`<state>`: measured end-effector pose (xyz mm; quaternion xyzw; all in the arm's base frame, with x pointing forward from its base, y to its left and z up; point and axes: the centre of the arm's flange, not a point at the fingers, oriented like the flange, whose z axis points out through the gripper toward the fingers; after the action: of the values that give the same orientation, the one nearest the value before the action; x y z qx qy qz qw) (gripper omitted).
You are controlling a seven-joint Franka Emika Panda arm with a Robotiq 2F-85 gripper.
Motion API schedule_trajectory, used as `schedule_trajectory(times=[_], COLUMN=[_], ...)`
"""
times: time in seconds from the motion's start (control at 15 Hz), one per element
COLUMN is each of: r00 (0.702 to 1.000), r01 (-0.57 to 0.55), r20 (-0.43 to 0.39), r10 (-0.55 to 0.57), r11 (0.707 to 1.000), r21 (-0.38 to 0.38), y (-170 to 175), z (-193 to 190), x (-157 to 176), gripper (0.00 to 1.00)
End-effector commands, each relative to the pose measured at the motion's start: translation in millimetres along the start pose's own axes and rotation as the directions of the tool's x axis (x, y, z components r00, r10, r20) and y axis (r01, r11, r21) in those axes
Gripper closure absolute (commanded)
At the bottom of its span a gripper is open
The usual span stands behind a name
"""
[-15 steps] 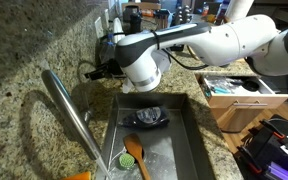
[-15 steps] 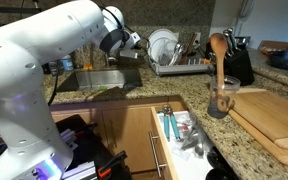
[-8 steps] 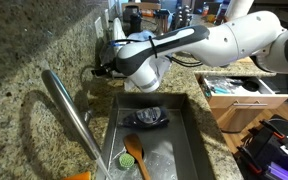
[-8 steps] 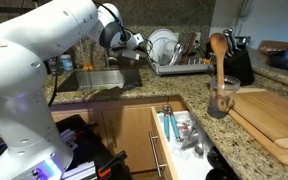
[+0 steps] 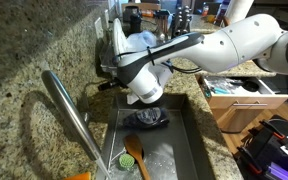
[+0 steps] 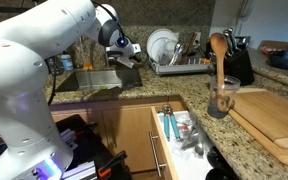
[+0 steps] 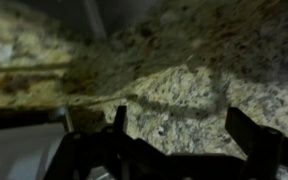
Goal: Close the tap
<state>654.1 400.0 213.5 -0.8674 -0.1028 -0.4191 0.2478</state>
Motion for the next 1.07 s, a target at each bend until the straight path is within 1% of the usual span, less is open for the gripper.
schedule_trajectory(times=[0.0,0.2,0.27,0.53,0.67,0.73,0.8,0.87,1.0], r00=[0.987,0.970,0.965,0.942,0.932,0.931,0.946,0.944,0.942], r01=[-0.118,-0.191,-0.212,-0.288,-0.320,-0.325,-0.294,-0.300,-0.303], r20=[0.118,0.191,0.206,0.267,0.286,0.286,0.237,0.246,0.251], r10=[0.105,0.148,0.159,0.202,0.223,0.225,0.220,0.222,0.221], r11=[0.987,0.953,0.941,0.897,0.876,0.869,0.893,0.886,0.883], r21=[0.106,0.234,0.264,0.336,0.360,0.374,0.341,0.353,0.359], y=[-35,-70,-76,-69,-66,-65,-58,-59,-60], z=[-15,-21,-24,-29,-30,-31,-12,-14,-16], x=[-16,-20,-17,-3,3,6,7,8,9], gripper=[0.00,0.00,0.00,0.00,0.00,0.00,0.00,0.00,0.00])
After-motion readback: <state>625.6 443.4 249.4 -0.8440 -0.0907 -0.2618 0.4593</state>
